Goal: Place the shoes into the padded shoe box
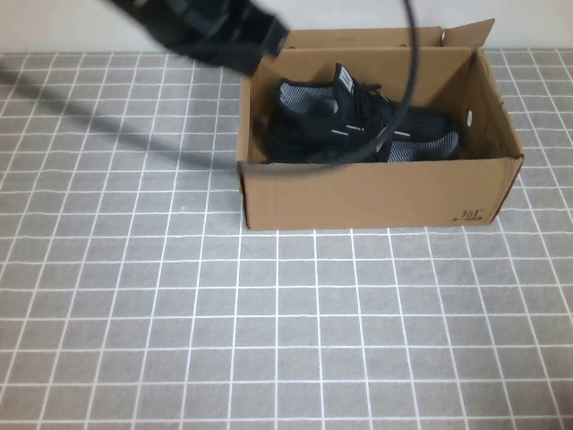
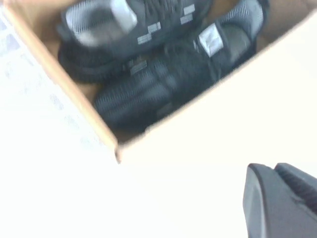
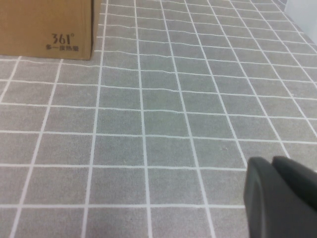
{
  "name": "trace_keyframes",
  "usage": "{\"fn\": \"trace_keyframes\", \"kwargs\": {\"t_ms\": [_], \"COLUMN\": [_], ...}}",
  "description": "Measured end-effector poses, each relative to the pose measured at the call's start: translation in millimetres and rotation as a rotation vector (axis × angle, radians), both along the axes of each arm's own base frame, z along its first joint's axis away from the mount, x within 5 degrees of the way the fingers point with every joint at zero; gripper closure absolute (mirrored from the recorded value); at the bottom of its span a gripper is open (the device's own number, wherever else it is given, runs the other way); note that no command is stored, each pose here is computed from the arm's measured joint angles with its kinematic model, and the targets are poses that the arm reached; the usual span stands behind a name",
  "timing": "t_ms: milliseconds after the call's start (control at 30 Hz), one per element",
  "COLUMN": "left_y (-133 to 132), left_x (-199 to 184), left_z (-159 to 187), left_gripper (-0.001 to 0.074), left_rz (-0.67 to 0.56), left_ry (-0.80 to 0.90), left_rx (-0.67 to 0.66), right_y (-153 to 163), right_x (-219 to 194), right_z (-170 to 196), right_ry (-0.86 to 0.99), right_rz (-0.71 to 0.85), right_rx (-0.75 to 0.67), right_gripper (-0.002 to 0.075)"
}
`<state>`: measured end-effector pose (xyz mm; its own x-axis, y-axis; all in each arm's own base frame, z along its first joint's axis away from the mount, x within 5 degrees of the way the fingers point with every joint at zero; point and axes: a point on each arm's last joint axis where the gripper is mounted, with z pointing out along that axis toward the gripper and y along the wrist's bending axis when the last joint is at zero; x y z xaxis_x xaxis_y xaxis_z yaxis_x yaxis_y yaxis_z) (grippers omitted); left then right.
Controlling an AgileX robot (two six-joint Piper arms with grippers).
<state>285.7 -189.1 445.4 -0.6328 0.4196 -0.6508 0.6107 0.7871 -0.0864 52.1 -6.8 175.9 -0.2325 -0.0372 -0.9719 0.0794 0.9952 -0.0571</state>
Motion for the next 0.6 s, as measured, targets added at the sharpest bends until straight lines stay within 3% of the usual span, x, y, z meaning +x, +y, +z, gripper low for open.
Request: {"fn": "trace_keyframes", "kwargs": {"t_ms": [333, 600], "left_y": [51.4, 82.2], "left_x": [-83.9, -138.4], "left_z": [-44.2, -70.3], "left_gripper": [0.0736, 0.0737], "left_rz": [0.016, 0.026], "left_ry": [0.074, 0.041], "left_rx": [0.033, -0.034], "right_y": [0.0, 0.0], "right_x": [0.0, 0.0], "right_z": [0.0, 0.0], "right_ry": [0.000, 0.000], "right_rz": [-0.001, -0.001], "right_rx": [0.002, 0.002], "right_gripper": [0.0732, 0.0732]}}
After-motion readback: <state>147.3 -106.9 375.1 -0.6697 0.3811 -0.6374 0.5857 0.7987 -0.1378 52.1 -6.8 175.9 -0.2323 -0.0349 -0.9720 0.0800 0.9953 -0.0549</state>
